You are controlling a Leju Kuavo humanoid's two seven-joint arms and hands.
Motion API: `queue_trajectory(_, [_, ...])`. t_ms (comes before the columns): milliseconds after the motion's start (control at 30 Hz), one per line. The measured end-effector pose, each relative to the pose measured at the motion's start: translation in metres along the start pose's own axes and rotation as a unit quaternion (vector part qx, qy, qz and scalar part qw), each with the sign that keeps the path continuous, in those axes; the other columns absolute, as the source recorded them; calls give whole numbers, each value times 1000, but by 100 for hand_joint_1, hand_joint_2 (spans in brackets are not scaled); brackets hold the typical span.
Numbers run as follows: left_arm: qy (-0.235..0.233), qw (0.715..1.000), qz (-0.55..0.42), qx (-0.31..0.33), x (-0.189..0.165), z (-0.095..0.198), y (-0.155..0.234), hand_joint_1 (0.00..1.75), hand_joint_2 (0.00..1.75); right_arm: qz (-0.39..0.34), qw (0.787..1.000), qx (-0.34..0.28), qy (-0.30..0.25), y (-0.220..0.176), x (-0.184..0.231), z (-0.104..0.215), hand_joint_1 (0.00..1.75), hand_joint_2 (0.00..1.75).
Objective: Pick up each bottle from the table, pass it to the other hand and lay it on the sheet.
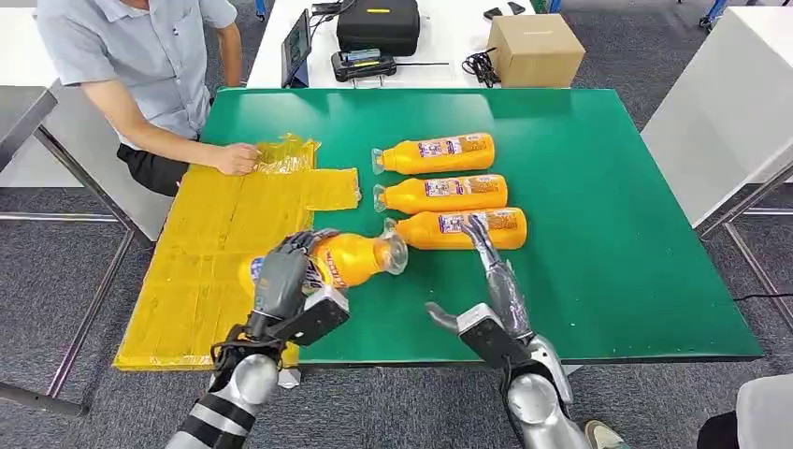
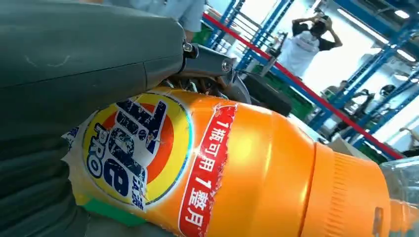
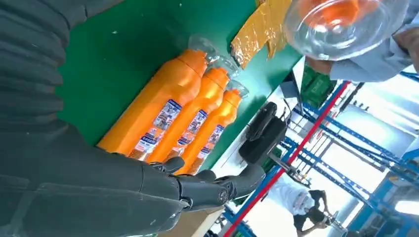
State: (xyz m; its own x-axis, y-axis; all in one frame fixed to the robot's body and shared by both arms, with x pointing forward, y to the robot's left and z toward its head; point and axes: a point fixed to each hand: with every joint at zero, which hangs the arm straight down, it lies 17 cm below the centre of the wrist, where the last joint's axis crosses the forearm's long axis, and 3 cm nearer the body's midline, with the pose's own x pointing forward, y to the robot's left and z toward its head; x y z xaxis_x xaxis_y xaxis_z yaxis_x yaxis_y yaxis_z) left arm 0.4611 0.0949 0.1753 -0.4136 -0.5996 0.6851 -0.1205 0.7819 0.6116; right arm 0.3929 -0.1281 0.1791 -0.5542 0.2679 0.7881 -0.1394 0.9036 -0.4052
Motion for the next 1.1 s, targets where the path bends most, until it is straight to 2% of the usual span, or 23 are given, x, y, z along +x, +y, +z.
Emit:
queue_trajectory(167, [15, 1000, 12, 8, -12, -4, 8, 175, 175, -10, 1000, -11, 3, -4, 1, 0, 0, 175])
queue_trajectory(300, [23, 998, -53, 3, -32, -11, 15, 175, 175, -14, 1000, -19, 4, -7, 2, 3, 0, 175])
queue_trajectory(433, [19, 990, -133, -41, -57, -2, 1, 175, 175, -18, 999, -33, 2, -15, 7, 6, 0, 175])
queue_trajectory(633, [25, 974, -183, -133, -96, 23, -38, 175, 175, -20, 999, -27, -3, -13, 9, 3, 0, 175])
queue_trajectory(900, [28, 967, -198, -159, -110, 22, -46, 175, 175, -18, 999, -26, -7, -14, 11, -1, 0, 175])
queue_trajectory(1100, [34, 946, -244, -210, -130, 24, -54, 175, 175, 1, 1000, -26, -16, -11, 15, -5, 0, 175])
